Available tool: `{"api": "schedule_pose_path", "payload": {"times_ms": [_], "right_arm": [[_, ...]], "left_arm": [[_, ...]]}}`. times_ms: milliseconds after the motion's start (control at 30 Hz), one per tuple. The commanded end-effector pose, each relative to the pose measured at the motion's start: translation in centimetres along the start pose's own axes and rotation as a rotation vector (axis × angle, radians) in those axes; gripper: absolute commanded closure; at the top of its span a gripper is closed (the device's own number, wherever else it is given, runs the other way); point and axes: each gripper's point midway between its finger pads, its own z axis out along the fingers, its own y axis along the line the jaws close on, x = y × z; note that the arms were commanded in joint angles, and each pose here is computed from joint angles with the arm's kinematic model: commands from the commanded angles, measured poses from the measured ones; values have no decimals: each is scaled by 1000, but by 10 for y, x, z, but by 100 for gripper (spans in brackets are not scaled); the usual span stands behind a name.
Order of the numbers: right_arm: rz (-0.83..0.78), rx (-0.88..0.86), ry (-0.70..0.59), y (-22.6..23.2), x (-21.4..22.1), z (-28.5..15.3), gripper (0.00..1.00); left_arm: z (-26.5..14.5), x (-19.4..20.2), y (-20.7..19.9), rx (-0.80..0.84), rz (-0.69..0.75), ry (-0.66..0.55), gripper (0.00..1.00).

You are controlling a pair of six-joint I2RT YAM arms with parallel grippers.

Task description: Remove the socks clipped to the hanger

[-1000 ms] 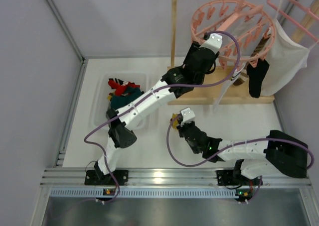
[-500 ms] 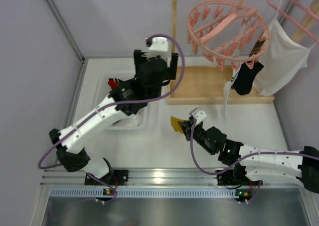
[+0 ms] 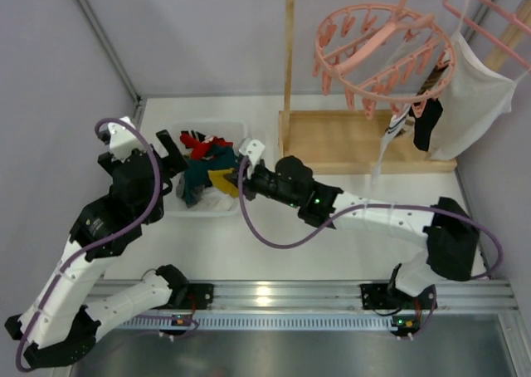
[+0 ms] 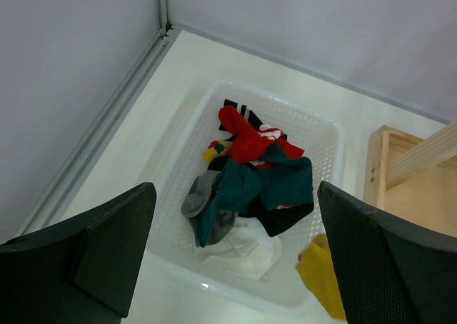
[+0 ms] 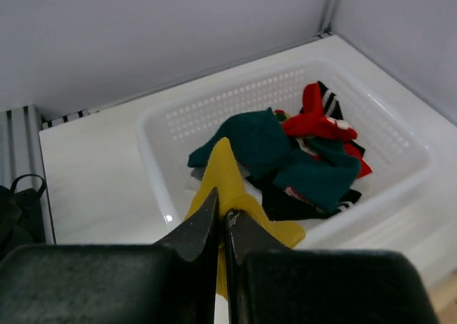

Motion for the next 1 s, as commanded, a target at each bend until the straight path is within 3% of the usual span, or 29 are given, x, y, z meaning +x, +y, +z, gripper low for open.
{"api": "schedule_pose_path", "payload": {"times_ms": [0, 167, 200, 400, 533, 600, 800, 967], "right_arm": [[-17, -135, -2, 16, -9, 51, 100], [24, -156, 45, 20, 8, 118, 100], [64, -139, 111, 19, 43, 132, 100], [173, -82, 253, 7, 118, 171, 98], [191, -76, 297, 8, 138, 181, 92], [195, -73, 278, 7, 128, 181, 88], [197, -75, 191, 6, 68, 166, 44], [179, -59, 148, 2, 32, 132, 33]], "left_arm": [[-10, 7, 23, -27, -8, 12, 1], [-16, 11, 41, -48, 4, -4, 2], [-16, 13, 45, -57, 19, -7, 2], [-24, 17, 69, -97, -13, -48, 2], [-22, 34, 74, -106, -20, -37, 1], [-19, 42, 73, -104, -13, -25, 2], [-18, 49, 68, -88, -33, -7, 2], [-21, 48, 71, -83, -68, -19, 2]]}}
